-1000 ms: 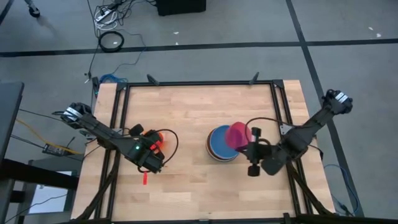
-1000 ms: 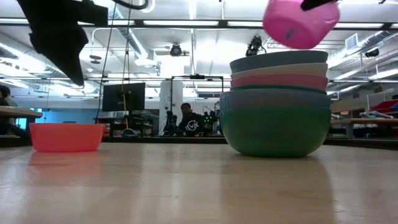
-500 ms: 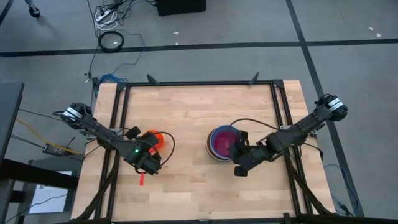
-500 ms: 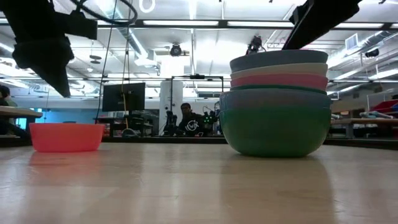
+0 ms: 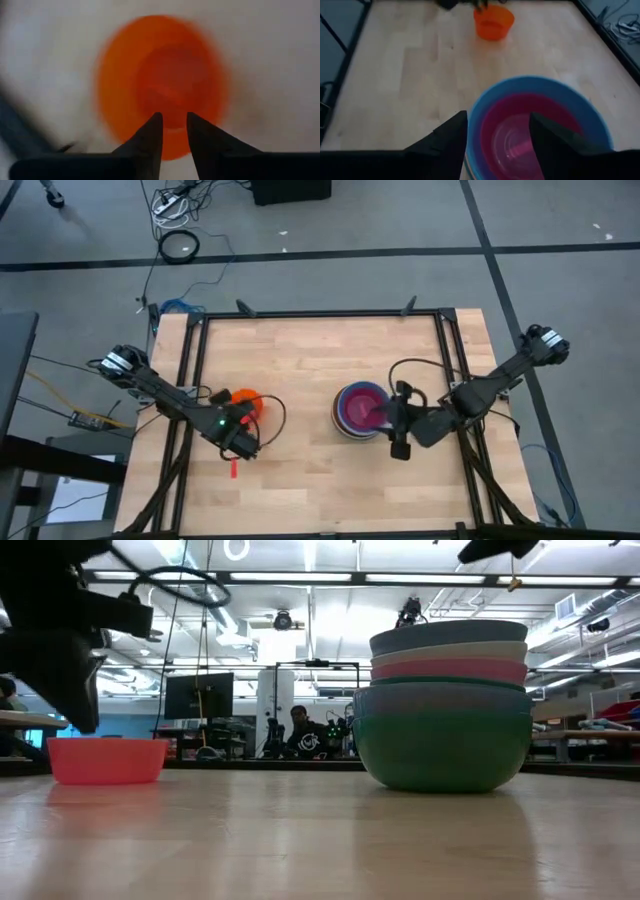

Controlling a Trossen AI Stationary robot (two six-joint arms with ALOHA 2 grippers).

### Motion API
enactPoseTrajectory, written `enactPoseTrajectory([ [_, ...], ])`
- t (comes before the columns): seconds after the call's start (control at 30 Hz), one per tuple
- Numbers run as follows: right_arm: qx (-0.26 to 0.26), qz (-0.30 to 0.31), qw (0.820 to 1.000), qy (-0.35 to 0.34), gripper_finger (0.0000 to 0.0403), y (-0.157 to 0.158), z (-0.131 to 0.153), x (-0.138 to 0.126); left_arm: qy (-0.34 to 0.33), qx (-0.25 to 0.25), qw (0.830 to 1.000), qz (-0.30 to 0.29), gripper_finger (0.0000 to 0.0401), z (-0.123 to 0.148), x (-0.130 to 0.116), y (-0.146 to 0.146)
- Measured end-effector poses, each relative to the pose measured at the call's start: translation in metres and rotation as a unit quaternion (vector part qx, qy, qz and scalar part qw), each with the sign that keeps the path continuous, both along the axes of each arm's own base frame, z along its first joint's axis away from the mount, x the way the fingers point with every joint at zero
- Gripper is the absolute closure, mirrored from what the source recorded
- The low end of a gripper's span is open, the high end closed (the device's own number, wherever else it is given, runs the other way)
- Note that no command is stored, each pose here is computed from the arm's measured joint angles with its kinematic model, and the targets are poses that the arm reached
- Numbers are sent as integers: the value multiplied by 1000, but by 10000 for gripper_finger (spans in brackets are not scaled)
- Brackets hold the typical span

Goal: Nest bowls inside each other
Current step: Stack the orange bowl on top of the pink bowl

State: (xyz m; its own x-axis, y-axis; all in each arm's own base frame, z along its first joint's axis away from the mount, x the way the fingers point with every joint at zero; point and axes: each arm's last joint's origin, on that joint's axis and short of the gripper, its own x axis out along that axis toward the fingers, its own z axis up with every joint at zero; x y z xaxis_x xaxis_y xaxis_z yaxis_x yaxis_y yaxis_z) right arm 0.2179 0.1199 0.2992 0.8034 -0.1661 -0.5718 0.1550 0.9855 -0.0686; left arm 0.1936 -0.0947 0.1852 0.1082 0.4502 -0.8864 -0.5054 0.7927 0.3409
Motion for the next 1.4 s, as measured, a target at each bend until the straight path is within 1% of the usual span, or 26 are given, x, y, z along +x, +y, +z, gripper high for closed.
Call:
enactPoseTrajectory([
  [0.03,3,0,1000,-5,204,-1,3,-2,0,-16,999,-35,300,-2,3,-3],
  [0.1,8,0,1000,-14,205,-3,7,-6,3,-40,992,-117,294,-6,7,-10],
  [0.13,9,-1,1000,-17,205,-4,9,-7,1,-48,988,-145,292,-8,9,-12],
  [0.2,11,-1,1000,-19,205,-5,10,-8,14,-63,983,-170,292,-14,8,-11],
  [0.27,12,-1,1000,-20,205,-5,10,-8,28,-77,981,-173,294,-21,5,-9],
  [0.43,8,1,1000,-15,205,-3,8,-7,39,-80,984,-156,295,-33,-3,-4],
  [0.53,7,0,1000,-14,205,-3,7,-6,30,-83,984,-155,296,-39,-4,-3],
  [0.6,5,-2,1000,-15,206,-3,7,-6,23,-86,984,-154,303,-43,-5,-2],
  [0.67,2,-5,1000,-16,206,-3,7,-6,10,-92,984,-153,324,-46,-4,-2],
  [0.77,0,-6,1000,-15,206,-3,7,-6,-5,-97,983,-155,380,-47,-2,-3],
  [0.83,-1,-6,1000,-13,206,-4,7,-7,-21,-93,984,-153,390,-44,2,-4],
  [0.9,-1,-7,1000,-14,206,-4,7,-7,-38,-80,984,-153,394,-37,8,-6],
  [1.0,-6,-21,1000,-9,206,-5,6,-8,-84,-53,981,-166,395,-17,23,-13],
  [1.1,-22,-46,999,2,206,-7,2,-12,-142,5,972,-187,397,14,42,-19],
  [1.17,-32,-61,998,7,208,-7,0,-16,-173,34,964,-201,397,37,54,-22],
  [1.27,-43,-77,996,11,211,-6,-2,-21,-219,49,949,-220,398,72,72,-24],
  [1.4,-52,-99,994,4,214,-3,-3,-29,-298,74,915,-260,398,116,97,-26],
])
